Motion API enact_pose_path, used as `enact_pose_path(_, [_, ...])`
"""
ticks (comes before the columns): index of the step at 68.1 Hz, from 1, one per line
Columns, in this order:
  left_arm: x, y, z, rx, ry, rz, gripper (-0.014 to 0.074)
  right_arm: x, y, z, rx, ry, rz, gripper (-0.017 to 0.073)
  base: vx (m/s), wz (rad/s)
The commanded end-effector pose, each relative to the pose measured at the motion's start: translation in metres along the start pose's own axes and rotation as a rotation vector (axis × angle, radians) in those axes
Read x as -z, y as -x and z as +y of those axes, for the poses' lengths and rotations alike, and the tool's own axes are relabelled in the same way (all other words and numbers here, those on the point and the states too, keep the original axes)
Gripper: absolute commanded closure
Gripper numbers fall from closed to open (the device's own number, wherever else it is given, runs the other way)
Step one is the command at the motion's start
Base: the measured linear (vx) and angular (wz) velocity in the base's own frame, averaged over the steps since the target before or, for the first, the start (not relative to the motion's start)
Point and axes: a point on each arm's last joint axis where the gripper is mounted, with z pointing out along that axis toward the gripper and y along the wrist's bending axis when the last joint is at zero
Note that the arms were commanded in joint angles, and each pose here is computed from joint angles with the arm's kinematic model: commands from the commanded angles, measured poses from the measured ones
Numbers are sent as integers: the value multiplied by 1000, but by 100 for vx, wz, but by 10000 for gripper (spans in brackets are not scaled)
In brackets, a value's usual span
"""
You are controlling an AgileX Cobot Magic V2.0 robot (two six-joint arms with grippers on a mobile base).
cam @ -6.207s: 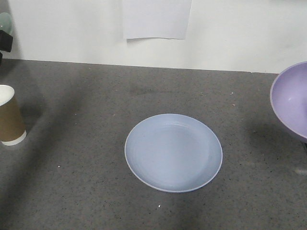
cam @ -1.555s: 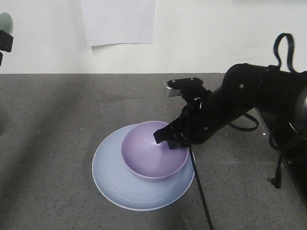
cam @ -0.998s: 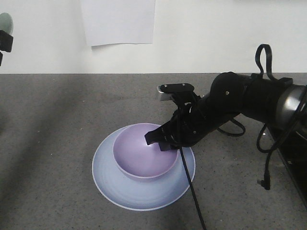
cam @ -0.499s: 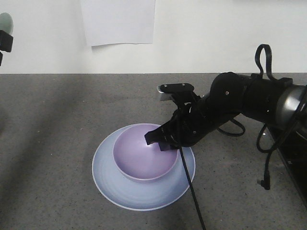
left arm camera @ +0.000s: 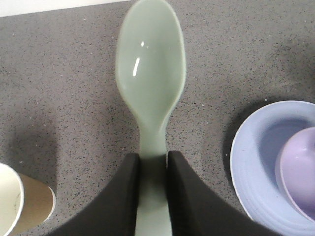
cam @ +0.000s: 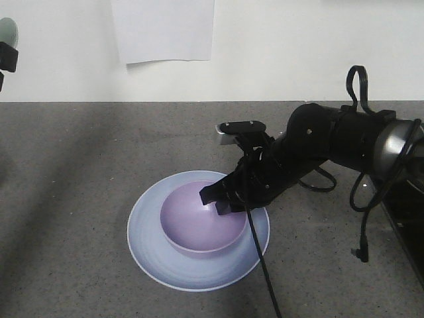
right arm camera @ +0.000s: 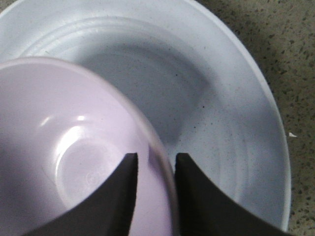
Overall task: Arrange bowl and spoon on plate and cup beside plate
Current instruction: 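Lower the lilac bowl onto the light blue plate with the right gripper, then open the right gripper and lift it away from the bowl, then move the left gripper with the spoon over the lilac bowl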
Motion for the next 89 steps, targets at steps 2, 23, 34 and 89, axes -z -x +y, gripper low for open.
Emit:
enact_pose_path(2, [17, 3, -1, 9, -12, -73, 600, 22, 11, 7, 13, 14, -102, 225, 0, 0])
enact_pose_path(23, [17, 3, -1, 9, -12, -73, 600, 44, 15, 10, 40, -6, -189, 67, 0, 0])
enact_pose_path(34, [17, 3, -1, 10, -13, -71, 600, 70, 13, 0, 13, -44, -216, 67, 0, 0])
enact_pose_path(89, [15, 1, -21, -125, -218, -53, 601, 224, -45, 1, 50, -169, -437, 69, 0, 0])
